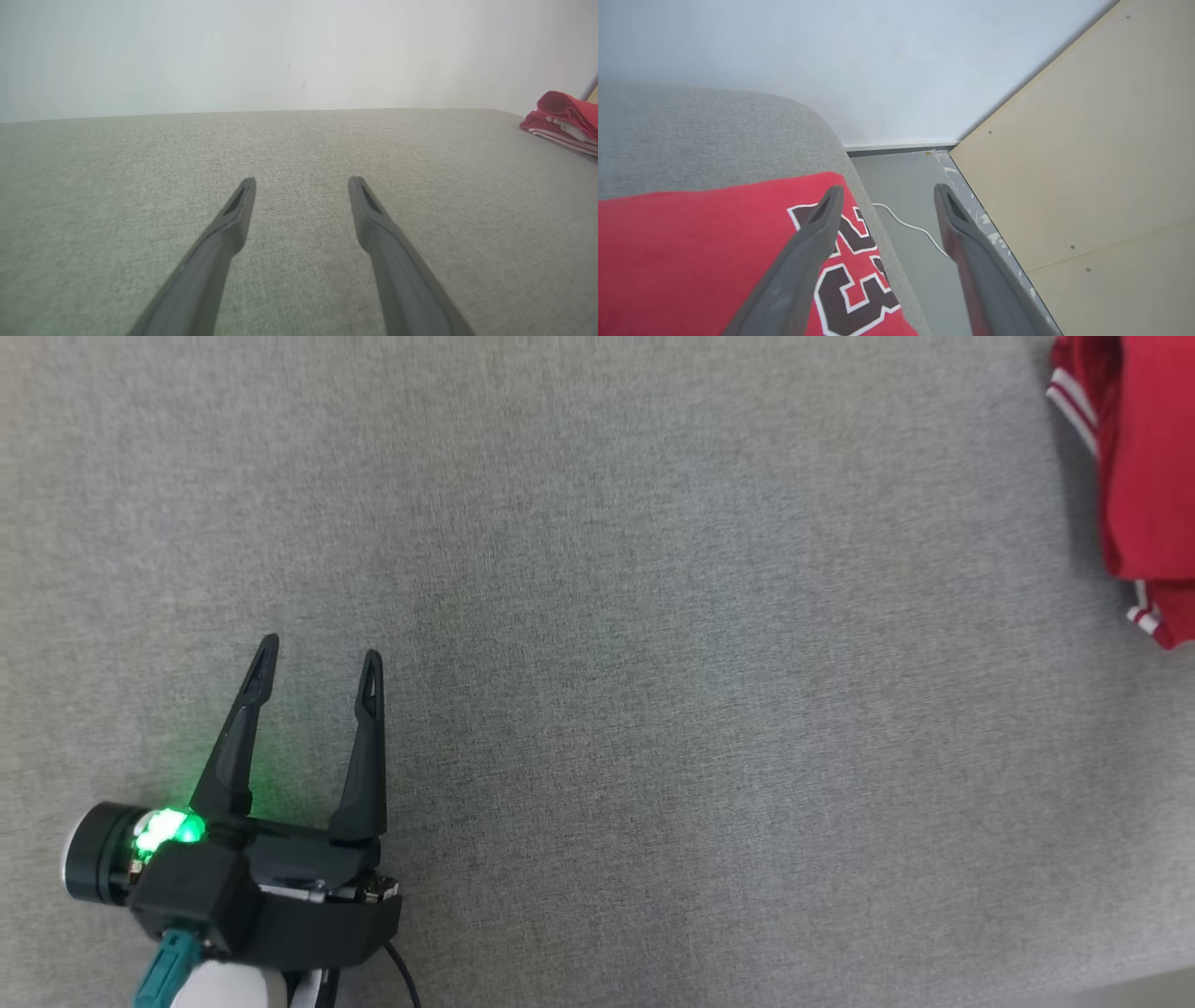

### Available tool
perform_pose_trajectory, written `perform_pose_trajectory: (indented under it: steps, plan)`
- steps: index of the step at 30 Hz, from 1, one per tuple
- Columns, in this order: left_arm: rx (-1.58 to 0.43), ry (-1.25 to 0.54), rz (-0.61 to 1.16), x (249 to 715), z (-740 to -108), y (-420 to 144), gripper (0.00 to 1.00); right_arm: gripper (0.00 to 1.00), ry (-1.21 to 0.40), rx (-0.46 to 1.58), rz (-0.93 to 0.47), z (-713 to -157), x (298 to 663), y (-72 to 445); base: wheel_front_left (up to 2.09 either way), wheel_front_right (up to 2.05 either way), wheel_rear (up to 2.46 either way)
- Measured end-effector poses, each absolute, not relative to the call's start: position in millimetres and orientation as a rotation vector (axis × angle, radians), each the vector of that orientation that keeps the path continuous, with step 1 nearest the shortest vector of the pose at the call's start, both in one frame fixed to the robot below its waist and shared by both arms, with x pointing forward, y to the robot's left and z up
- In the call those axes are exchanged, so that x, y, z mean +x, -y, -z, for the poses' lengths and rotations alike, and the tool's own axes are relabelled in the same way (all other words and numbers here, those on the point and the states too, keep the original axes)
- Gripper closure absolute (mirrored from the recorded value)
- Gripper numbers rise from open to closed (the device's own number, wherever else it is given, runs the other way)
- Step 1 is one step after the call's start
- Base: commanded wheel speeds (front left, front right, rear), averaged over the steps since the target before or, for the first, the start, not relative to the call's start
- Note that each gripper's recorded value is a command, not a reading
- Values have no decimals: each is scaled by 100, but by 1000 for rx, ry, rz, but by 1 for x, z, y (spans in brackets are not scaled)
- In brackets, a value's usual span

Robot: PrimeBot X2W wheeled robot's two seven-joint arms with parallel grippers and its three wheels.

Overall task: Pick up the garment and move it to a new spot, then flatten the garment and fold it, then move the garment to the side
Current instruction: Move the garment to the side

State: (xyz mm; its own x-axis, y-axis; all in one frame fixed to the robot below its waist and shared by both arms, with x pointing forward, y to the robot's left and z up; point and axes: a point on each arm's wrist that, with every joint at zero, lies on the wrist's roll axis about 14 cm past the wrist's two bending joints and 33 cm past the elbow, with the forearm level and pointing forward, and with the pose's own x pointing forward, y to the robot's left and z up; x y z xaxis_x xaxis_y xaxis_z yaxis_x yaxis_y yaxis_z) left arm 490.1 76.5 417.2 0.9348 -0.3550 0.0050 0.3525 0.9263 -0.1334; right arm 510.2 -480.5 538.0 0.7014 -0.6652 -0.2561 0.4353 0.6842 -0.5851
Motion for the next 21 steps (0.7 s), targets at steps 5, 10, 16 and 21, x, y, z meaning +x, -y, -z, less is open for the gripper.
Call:
perform_pose_trajectory:
  steps: [5, 10, 16, 21]
  plan:
    - [-137, 1, 351, 485, -433, -77, 0, 0, -359, -481, 547, -542, 511, 449, 0, 0, 0]
    - [-145, 14, 299, 472, -449, -91, 0, 0, -235, -384, 460, -536, 488, 413, 0, 0, 0]
    - [-148, 22, 210, 450, -466, -118, 0, 0, -139, -256, 361, -521, 446, 354, 0, 0, 0]
    - [-156, 31, 172, 426, -479, -130, 0, 0, -100, -170, 314, -515, 407, 323, 0, 0, 0]
